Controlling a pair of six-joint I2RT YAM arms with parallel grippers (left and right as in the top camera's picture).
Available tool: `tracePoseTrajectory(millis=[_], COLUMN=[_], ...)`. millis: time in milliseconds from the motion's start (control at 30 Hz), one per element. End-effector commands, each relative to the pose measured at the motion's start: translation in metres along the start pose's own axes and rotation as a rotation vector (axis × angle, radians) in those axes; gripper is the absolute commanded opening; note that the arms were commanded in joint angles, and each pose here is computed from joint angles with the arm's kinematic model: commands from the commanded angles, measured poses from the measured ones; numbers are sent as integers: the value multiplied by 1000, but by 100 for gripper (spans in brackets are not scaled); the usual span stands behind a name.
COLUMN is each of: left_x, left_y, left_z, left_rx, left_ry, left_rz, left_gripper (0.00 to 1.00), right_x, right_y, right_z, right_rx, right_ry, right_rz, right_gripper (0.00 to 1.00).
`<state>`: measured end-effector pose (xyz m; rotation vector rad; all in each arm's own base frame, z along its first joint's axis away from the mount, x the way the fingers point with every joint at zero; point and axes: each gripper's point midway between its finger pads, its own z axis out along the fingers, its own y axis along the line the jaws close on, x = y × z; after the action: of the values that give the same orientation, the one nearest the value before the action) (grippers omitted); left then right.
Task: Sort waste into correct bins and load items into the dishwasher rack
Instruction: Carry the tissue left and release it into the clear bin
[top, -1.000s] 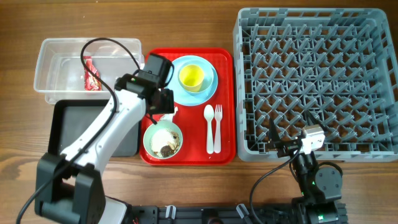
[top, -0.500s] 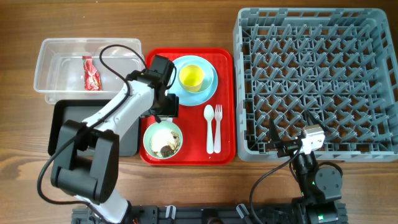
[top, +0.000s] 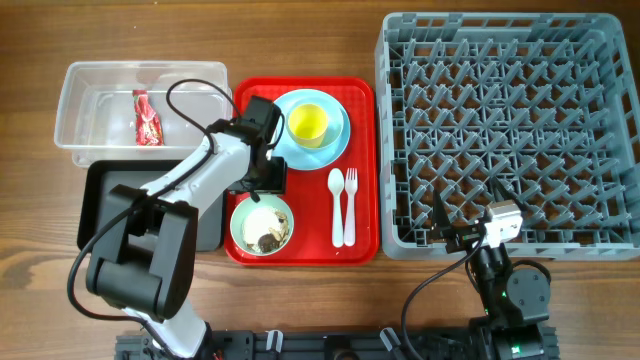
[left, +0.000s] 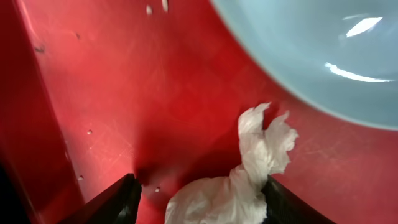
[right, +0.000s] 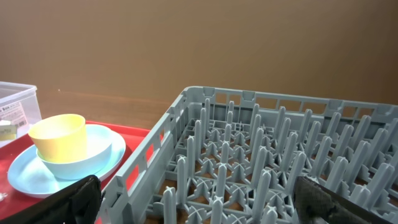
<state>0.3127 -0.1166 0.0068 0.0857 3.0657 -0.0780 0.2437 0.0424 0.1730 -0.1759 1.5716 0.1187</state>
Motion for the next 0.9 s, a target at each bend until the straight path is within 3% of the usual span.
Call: tracePoseTrajectory(millis=[0, 67, 233, 400, 667, 867], left_x=[6, 5, -6, -35, -63, -98], left_y=[1, 1, 0, 15, 10, 55], left_z=[8, 8, 6, -15, -56, -100], left_rx=[4, 6, 3, -104, -94, -198], left_ry=[24, 17, -22, -119, -222, -389], left_rz=[8, 8, 9, 4, -10, -144], left_gripper=[58, 49, 4, 4, 4, 4], right_x=[-1, -1, -1, -1, -1, -1], right_y=[1, 1, 1, 1, 1, 1], right_z=[0, 0, 0, 0, 0, 0], right_rx=[-7, -7, -7, -7, -7, -7], right_ry=[-5, -5, -5, -5, -5, -5], right_rz=[-10, -11, -11, -10, -10, -10], right_gripper=[100, 100, 100, 100, 100, 100])
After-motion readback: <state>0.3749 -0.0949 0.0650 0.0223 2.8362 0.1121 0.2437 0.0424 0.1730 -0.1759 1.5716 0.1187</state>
